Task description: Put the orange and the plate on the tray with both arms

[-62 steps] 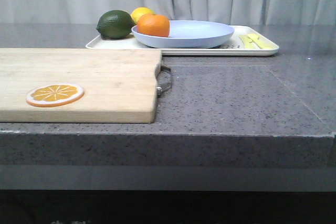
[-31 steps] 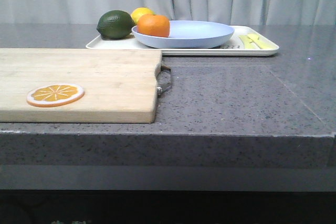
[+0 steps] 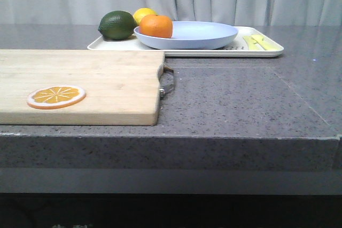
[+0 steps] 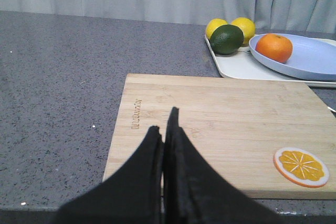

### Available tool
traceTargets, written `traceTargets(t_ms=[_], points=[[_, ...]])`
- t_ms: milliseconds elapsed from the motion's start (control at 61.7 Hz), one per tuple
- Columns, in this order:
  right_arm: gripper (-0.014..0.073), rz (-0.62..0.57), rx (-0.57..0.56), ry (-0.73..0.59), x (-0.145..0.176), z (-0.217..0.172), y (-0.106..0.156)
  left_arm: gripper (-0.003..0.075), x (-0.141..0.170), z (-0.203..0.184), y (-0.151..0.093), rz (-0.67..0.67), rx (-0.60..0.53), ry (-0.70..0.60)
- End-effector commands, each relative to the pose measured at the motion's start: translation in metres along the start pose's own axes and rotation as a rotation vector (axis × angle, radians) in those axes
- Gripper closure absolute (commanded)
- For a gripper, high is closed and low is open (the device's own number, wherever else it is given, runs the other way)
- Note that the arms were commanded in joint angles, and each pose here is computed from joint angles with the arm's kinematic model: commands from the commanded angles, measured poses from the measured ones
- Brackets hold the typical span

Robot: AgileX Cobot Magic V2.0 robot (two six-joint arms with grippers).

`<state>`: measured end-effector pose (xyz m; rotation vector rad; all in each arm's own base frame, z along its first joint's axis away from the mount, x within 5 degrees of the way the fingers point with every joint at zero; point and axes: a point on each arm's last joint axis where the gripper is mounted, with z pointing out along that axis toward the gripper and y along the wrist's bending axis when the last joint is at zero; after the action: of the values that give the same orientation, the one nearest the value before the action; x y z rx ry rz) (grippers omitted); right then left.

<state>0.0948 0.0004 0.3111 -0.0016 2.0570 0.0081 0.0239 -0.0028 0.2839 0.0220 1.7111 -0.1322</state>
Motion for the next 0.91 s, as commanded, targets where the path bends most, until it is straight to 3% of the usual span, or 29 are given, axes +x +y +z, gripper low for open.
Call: traceTargets(t_ms=[0,211,892], points=[[0.0707,-0.01,0.011,-0.241,-0.002,-0.01,-0.001,0.0738,-0.015,-0.002,-0.001,-0.006,0.005,-0.096],[0.0707,-0.011,0.016,-0.42,0.01,-0.028,0.0,0.0738,-0.015,-0.002,-0.001,-0.006,0.005,-0.096],[0.0707,-0.011,0.016,-0.425,0.01,-0.029,0.0,0.0738,-0.015,-0.002,-0.001,-0.006,0.005,-0.096]])
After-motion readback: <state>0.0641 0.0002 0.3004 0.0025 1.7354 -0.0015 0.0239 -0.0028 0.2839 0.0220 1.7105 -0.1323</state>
